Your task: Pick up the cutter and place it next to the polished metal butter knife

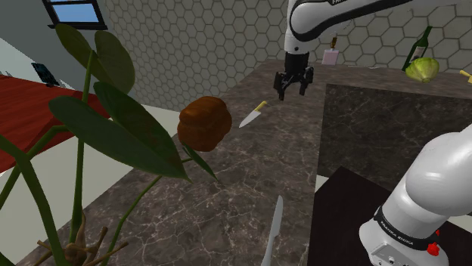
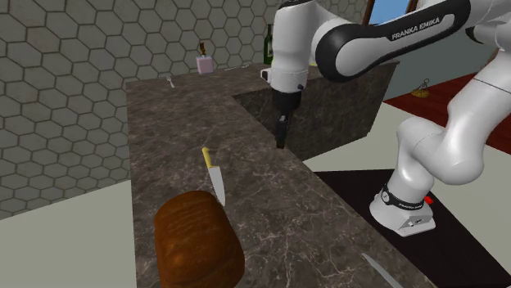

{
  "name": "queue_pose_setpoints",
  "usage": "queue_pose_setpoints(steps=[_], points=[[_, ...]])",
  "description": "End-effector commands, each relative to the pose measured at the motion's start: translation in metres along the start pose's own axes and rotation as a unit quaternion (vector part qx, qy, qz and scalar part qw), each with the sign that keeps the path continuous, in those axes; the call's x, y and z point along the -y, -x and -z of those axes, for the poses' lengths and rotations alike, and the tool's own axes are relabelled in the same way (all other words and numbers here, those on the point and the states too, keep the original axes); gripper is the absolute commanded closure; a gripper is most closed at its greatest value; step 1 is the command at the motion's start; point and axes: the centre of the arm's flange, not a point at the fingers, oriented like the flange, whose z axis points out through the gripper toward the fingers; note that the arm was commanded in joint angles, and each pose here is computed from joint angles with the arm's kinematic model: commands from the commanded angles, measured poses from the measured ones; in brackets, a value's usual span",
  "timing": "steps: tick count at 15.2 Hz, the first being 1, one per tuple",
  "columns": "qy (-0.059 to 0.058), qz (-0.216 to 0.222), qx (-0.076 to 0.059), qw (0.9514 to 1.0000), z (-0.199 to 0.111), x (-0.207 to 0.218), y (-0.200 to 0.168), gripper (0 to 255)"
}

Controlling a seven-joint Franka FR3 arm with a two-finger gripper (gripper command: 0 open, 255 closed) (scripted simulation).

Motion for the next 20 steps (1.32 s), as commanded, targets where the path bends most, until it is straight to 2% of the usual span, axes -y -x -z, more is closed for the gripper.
queue_pose_setpoints(steps=[1, 5, 10, 15, 20], points=[[-0.002, -0.021, -0.003, 0.9998, -0.010, 0.005, -0.024, 0], [-0.005, -0.061, -0.008, 0.9981, -0.035, 0.012, -0.068, 0], [-0.010, -0.110, -0.014, 0.9938, -0.065, 0.016, -0.125, 0], [-0.014, -0.159, -0.020, 0.9870, -0.094, 0.014, -0.182, 0], [-0.018, -0.208, -0.026, 0.9777, -0.123, 0.007, -0.239, 0]])
